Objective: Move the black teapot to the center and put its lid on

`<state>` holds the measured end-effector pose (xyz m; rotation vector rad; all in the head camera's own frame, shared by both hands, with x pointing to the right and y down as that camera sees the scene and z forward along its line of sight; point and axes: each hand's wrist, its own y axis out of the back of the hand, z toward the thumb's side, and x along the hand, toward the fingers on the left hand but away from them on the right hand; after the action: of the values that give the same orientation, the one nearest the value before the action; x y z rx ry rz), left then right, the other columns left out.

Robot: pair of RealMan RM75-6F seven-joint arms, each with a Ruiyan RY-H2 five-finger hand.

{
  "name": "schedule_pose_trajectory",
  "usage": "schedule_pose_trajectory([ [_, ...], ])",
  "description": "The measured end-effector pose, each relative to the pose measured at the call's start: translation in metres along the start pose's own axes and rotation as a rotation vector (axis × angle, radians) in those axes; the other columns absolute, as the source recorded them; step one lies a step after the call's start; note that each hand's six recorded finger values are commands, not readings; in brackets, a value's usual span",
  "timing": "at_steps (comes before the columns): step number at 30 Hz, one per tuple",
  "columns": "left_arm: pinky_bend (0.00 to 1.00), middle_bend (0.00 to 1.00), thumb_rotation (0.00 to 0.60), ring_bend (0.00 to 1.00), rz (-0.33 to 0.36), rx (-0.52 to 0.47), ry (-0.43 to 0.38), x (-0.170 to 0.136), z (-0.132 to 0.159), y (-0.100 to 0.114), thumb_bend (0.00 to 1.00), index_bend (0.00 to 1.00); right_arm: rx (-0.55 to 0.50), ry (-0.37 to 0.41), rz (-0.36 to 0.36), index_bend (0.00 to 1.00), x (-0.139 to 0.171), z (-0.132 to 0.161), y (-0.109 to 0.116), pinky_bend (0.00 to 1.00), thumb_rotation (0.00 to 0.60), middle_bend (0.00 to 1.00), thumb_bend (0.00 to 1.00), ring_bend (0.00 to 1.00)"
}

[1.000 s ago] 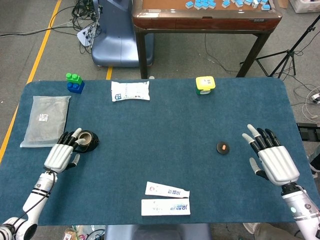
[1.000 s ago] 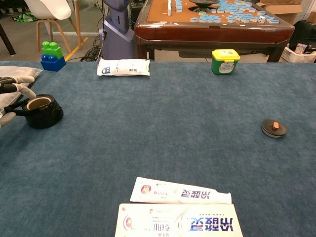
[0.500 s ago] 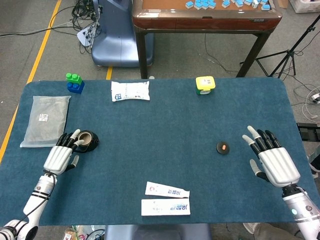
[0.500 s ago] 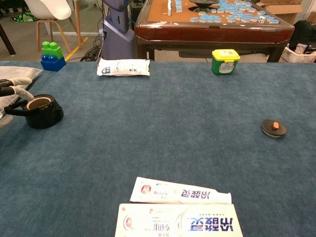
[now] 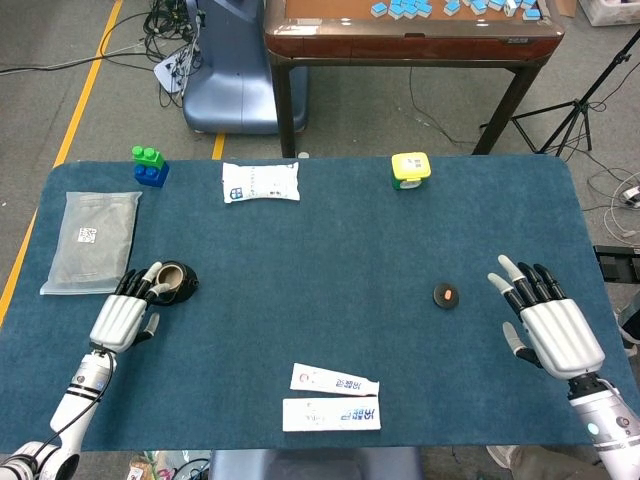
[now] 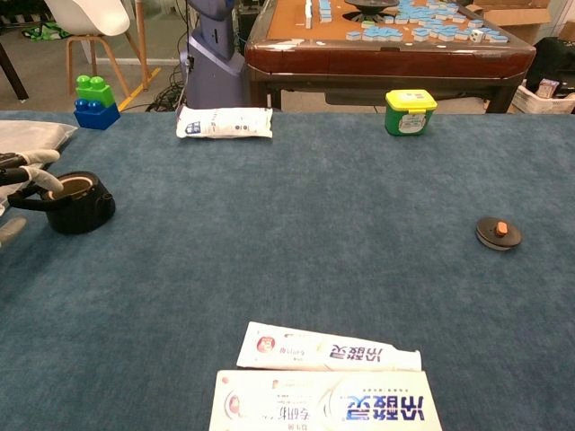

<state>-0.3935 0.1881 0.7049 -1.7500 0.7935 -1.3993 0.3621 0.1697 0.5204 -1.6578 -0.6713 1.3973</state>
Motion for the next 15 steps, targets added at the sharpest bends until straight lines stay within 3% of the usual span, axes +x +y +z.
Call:
schedule_pose_trajectory([
  [9, 0.00, 0.00, 0.600, 0.00, 0.063, 0.028, 0.005, 0.0030, -0.0031, -0.0009, 0.51, 0.29, -0.010, -0.004, 0.007, 0.12, 0.0014, 0.0005, -0.0003, 0.00, 0.600, 0.00, 0.52, 0.00],
  [15, 0.00, 0.00, 0.600, 0.00, 0.051, 0.014, 0.003, 0.0036, -0.0037, -0.0087, 0.51, 0.29, -0.012, -0.003, 0.002, 0.12, 0.0024, 0.0013, 0.0010, 0.00, 0.600, 0.00, 0.52, 0.00],
])
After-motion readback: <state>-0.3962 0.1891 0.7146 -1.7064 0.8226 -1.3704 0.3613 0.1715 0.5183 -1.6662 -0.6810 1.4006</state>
